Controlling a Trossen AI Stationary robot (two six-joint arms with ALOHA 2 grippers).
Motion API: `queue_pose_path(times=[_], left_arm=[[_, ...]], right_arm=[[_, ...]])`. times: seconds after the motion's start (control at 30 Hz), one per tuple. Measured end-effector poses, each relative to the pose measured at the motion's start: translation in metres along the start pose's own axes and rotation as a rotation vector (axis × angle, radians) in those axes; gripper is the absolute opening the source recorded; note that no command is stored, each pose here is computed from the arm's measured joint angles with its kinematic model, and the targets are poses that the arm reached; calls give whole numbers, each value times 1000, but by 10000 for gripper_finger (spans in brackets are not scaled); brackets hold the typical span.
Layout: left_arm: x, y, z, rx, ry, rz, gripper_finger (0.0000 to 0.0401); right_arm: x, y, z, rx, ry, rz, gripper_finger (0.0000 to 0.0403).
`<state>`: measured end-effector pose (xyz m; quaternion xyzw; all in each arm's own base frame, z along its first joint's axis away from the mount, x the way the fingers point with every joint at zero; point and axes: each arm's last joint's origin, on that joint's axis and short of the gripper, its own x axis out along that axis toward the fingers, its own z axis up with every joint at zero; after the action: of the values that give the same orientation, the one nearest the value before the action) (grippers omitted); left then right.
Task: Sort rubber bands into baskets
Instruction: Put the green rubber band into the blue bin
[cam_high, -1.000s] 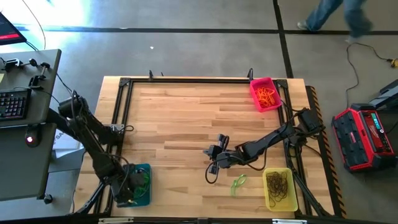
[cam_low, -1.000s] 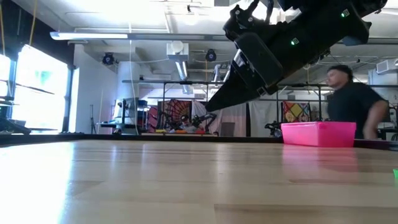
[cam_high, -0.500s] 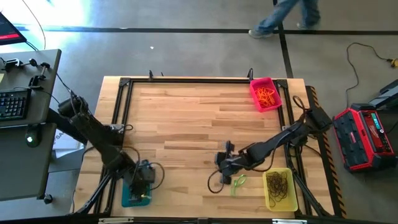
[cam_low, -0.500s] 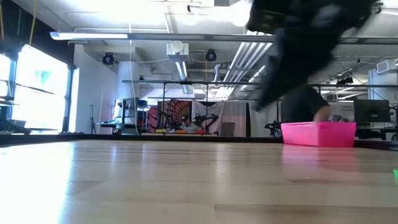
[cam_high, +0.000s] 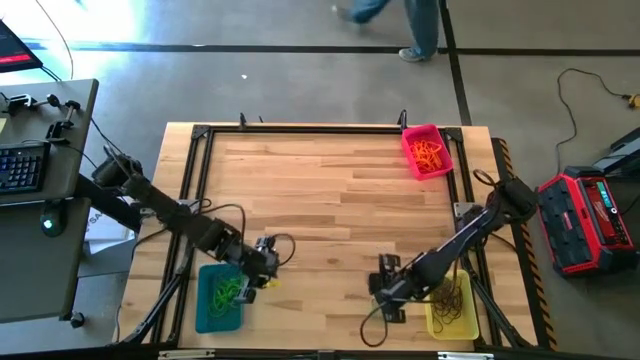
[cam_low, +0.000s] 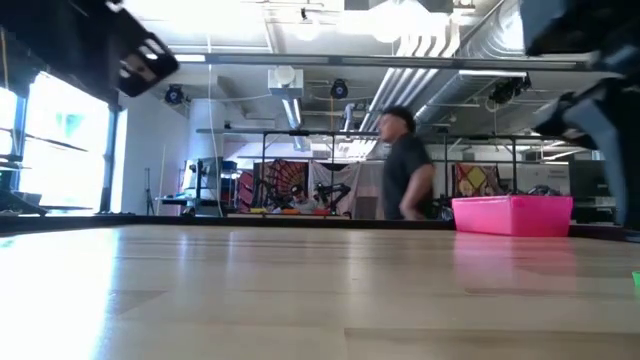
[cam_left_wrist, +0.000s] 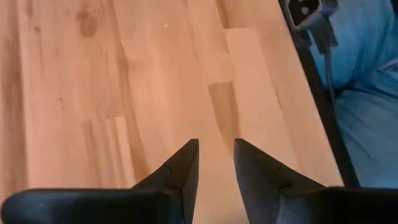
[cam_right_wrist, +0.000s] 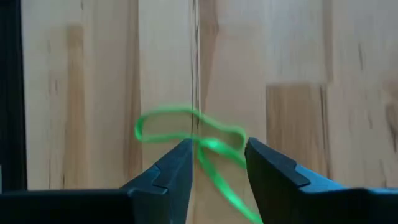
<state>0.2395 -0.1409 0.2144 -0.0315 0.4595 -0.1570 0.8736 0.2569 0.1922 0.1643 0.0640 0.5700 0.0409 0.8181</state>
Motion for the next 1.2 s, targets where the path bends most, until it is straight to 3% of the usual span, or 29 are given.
queue_pose_path(times=[0.27,0.63,0.77,0.87,1.03,1.2], left_arm=[[0,17,6,21,-11,11,91],[0,20,7,26,-13,17,91],[0,20,9,44,-29,15,91],[0,20,13,62,-78,34,91],[-2,20,24,58,-215,105,91],[-1,19,33,57,-310,149,91]], right_arm=[[1,1,-13,3,82,-59,110],[25,-10,-10,-127,144,-104,100],[24,-9,-8,-124,150,-93,59],[23,-7,-5,-132,151,-84,11],[17,-1,3,-139,114,-104,5],[8,4,9,-162,42,-210,1]])
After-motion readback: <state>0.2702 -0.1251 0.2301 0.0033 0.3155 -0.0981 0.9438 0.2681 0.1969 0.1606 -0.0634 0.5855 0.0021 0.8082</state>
